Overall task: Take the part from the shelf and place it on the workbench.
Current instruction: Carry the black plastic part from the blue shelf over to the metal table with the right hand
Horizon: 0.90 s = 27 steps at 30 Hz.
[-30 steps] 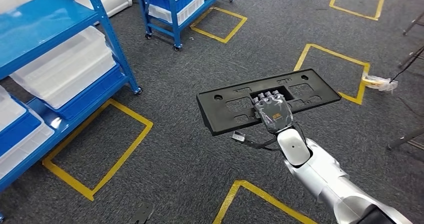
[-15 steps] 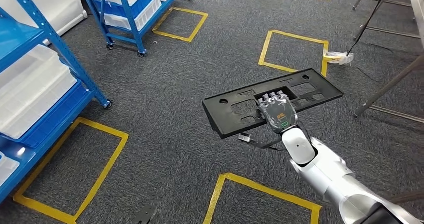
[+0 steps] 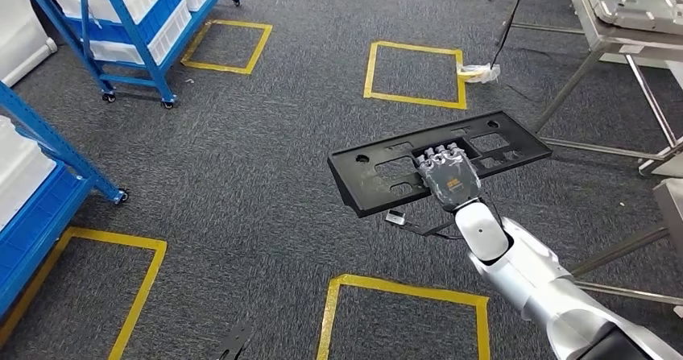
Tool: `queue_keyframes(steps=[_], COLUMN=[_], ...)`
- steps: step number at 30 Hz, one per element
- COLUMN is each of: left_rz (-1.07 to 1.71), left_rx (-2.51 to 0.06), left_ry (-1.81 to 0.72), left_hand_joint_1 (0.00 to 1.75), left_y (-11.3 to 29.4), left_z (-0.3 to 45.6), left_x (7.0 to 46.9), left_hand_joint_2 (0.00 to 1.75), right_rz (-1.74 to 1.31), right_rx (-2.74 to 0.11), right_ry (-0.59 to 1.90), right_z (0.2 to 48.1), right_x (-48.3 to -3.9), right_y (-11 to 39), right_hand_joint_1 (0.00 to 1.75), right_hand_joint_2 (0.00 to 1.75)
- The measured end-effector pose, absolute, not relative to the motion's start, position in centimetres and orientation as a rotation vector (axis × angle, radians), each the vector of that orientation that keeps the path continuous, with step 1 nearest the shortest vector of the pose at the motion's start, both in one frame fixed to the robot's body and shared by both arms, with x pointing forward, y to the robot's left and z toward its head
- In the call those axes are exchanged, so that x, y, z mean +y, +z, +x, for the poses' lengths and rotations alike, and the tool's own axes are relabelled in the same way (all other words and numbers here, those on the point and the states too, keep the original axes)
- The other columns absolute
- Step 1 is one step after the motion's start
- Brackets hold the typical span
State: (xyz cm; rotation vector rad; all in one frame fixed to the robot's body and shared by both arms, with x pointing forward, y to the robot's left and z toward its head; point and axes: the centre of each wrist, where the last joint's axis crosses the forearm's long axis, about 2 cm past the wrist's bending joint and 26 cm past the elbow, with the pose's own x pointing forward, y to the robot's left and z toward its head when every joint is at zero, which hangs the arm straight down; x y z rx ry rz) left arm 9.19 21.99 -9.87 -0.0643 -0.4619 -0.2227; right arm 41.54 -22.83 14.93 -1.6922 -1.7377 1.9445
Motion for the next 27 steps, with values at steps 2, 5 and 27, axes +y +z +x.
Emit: queue_keyframes(steps=[2,5,27], left_rz=[-0.061,-0.053,-0.051], left_rx=[-0.465,-0.466,-0.461], left_ry=[-0.228,-0.236,-0.250], left_hand_joint_1=[0.00,0.00,0.00], left_y=[-9.85,-9.88,-9.90], left_z=[9.35,9.43,9.55], left_x=[22.10,22.44,22.81], left_hand_joint_2=[1.75,1.75,1.75], right_rz=[-1.699,-1.692,-1.705], right_rx=[-1.743,-1.743,-1.740], right_ry=[1.925,1.907,1.906], right_z=[41.47,41.08,41.53], right_x=[-22.79,-22.79,-23.51], right_y=[14.89,14.34,15.06], right_hand_joint_1=[1.75,1.75,1.75], right_hand_joint_2=[1.75,1.75,1.75])
